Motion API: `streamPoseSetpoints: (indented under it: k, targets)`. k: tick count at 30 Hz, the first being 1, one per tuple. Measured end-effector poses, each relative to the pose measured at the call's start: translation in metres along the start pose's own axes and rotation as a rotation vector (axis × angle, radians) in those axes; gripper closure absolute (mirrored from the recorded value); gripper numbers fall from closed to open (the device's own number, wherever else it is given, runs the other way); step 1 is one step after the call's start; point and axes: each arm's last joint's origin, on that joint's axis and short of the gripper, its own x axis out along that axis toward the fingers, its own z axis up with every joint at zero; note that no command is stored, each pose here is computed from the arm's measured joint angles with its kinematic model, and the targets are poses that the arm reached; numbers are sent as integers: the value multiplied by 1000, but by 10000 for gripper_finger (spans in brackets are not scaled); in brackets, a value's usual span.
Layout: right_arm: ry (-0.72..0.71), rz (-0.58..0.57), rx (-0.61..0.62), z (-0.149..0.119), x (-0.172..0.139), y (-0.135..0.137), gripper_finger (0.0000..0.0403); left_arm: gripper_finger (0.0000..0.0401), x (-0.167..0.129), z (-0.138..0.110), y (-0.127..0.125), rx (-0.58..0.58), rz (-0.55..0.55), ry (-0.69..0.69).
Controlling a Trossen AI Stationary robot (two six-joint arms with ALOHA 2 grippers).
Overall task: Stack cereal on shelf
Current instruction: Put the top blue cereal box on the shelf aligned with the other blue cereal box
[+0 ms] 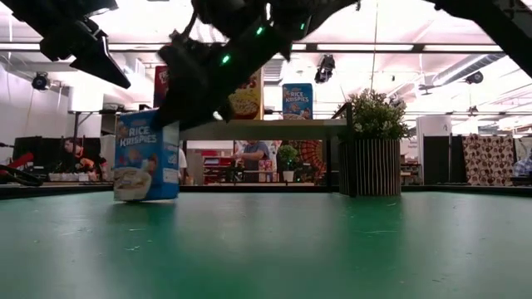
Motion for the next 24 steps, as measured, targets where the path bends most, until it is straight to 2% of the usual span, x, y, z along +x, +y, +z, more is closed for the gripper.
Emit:
streamPoseSetpoints:
  k: [8,17,24]
  targets:
    - [307,45,-34,-11,-42,18,221,401,1,-1,-1,-4,-1,-2]
    - [430,53,-47,-33,-59,34,221,401,1,-1,-1,-8,-3,-4]
    - [458,42,-11,-29,-82,32,221,401,1,-1,-1,-10,-3,-5]
